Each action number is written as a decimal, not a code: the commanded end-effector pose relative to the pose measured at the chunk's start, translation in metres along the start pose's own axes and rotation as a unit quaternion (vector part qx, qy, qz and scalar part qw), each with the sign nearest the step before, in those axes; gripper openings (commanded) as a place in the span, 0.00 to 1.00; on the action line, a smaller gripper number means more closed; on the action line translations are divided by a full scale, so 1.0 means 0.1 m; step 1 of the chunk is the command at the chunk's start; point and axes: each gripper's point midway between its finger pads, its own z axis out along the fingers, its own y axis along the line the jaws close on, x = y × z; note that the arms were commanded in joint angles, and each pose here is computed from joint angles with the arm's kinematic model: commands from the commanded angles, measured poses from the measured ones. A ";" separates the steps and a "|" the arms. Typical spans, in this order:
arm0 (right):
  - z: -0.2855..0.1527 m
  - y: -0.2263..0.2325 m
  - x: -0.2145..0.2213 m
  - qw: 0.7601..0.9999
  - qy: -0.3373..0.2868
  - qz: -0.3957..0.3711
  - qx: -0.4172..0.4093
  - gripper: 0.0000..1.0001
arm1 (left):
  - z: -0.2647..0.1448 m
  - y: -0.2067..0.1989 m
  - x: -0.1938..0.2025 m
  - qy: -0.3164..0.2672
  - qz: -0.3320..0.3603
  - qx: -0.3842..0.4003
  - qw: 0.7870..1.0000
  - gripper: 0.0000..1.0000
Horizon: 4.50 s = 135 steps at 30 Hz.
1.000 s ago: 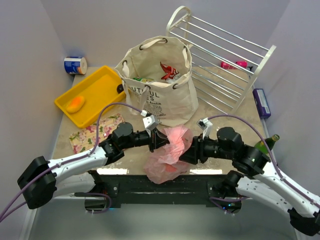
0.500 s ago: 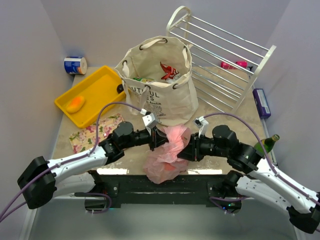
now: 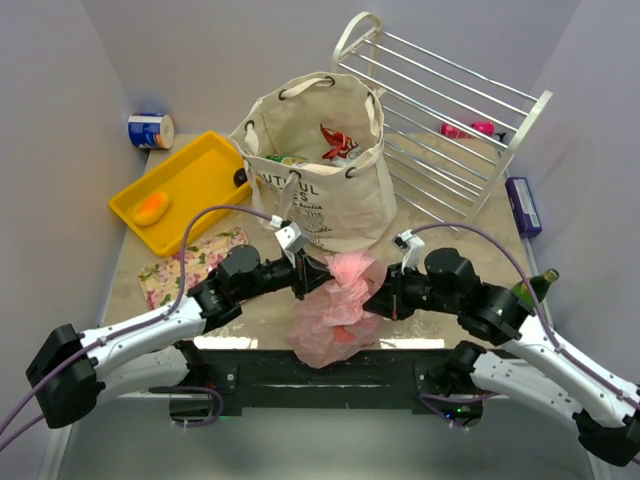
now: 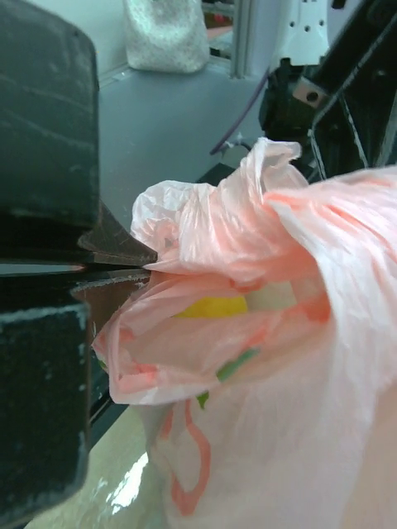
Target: Place the mixed food into the grocery bags and tie them
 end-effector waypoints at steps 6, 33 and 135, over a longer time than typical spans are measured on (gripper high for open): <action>-0.30 -0.33 -0.32 0.988 -0.043 -0.036 0.146 0.00 | -0.26 0.20 -0.20 -0.041 -0.012 -0.075 0.996 0.00; -0.86 -1.42 -0.94 0.891 -0.190 0.025 0.411 0.00 | -1.17 1.39 0.44 -0.073 -0.164 -0.288 0.941 0.00; 0.44 0.70 -0.94 0.962 -0.001 -0.270 -0.039 0.00 | -2.12 2.02 -1.04 -0.089 0.051 -0.518 0.849 1.00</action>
